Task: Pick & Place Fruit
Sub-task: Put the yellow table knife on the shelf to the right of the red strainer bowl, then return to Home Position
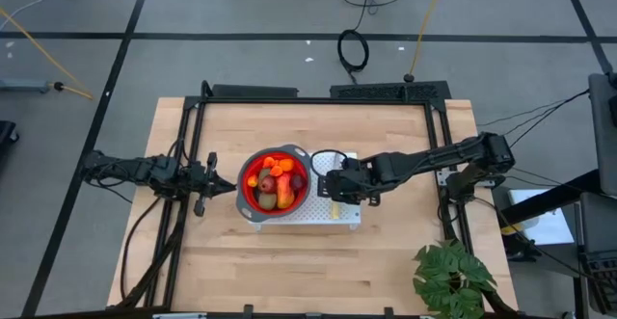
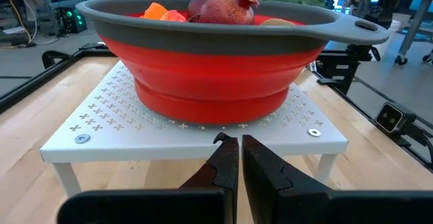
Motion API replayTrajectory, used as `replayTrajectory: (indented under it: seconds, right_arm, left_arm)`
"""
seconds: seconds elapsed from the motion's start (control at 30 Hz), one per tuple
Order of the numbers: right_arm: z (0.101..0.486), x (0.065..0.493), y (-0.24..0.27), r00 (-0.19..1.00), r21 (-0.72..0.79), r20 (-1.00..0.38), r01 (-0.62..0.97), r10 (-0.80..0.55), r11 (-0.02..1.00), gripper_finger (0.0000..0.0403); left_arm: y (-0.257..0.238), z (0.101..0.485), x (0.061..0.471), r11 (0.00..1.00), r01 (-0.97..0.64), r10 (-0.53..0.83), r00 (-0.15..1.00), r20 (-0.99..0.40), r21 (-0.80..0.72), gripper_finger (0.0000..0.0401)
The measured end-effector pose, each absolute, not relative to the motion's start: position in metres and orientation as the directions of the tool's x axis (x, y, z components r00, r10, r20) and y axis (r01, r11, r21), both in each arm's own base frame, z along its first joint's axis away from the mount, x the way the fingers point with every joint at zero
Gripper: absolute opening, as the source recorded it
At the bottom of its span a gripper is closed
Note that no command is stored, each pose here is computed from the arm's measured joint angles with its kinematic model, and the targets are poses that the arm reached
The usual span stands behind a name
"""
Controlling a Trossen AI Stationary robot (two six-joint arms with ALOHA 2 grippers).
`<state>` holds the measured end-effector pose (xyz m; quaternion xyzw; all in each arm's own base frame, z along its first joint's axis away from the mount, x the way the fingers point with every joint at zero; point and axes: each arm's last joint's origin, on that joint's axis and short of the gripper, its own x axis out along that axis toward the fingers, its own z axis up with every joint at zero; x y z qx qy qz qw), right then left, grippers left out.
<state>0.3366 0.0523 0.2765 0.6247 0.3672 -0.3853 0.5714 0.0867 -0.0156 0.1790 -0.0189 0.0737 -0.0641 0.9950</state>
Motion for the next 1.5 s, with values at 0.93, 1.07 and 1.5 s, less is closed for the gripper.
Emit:
replayTrajectory:
  seconds: [0.93, 1.07, 1.5]
  right_arm:
    - [0.275, 0.338, 0.053, 0.446, 0.443, -0.895, 0.893, 0.023, -0.077, 0.0116]
    - [0.279, 0.334, 0.052, 0.45, 0.447, -0.893, 0.891, 0.025, -0.073, 0.0113]
    - [0.305, 0.319, 0.05, 0.528, 0.527, -0.849, 0.85, 0.032, -0.012, 0.0076]
  left_arm:
    - [-0.016, 0.179, 0.087, 0.988, 0.147, -0.154, 0.977, -0.145, -0.056, 0.0019]
    - [-0.016, 0.179, 0.087, 0.987, 0.147, -0.154, 0.977, -0.145, -0.057, 0.0019]
    - [-0.016, 0.179, 0.087, 0.987, 0.148, -0.155, 0.977, -0.145, -0.062, 0.0019]
